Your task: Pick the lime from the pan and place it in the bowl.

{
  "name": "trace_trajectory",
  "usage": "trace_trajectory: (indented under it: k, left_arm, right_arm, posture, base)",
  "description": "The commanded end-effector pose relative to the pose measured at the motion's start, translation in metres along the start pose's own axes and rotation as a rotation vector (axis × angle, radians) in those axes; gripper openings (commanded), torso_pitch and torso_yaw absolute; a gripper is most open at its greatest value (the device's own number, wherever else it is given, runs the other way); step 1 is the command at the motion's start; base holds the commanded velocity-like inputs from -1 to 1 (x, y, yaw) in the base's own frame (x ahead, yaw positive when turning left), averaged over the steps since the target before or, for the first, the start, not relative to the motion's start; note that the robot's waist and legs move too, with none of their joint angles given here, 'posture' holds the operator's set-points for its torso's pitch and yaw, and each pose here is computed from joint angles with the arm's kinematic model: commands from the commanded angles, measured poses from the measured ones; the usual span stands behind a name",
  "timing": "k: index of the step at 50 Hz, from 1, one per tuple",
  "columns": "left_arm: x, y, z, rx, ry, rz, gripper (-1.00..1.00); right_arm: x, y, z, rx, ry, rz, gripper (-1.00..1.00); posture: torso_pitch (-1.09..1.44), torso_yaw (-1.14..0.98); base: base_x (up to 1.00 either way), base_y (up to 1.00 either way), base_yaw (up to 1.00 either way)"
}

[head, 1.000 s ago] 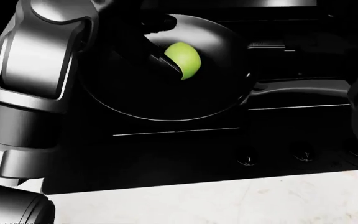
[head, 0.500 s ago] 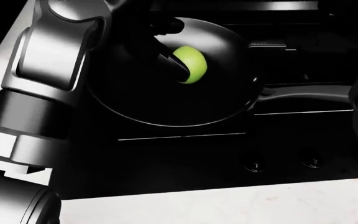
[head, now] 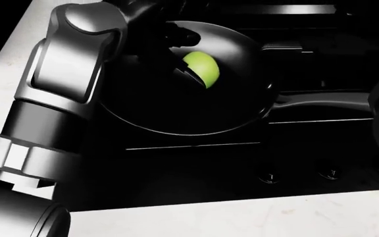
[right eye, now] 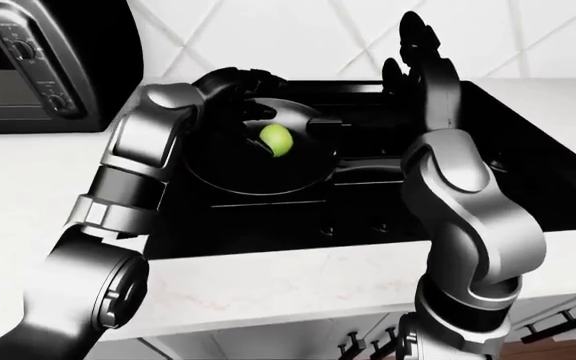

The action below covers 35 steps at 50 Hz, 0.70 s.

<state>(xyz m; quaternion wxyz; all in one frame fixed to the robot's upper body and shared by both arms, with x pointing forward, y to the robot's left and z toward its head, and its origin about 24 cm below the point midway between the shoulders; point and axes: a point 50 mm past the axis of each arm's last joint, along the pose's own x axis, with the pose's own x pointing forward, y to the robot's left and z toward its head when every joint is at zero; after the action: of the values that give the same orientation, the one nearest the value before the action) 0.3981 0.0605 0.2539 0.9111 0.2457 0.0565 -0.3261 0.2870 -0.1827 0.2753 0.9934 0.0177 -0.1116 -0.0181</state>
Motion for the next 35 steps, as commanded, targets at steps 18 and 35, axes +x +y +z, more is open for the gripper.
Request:
trace_trajectory:
  k: [18,35]
  left_arm:
    - [0.001,0.002,0.016,0.106,-0.062,0.045,0.63]
    - [0.008,0.004,0.014,0.123,-0.063,0.091,0.67]
  right_arm:
    - [-0.003,0.000,0.018,0.000,-0.091,0.003,1.00]
    - [-0.004,0.004,0.018,-0.002,-0.090,0.015,1.00]
  posture:
    - [0.00,0.00]
    - [0.00,0.00]
  base:
    - [0.00,0.00,0.00]
    - [0.00,0.00,0.00]
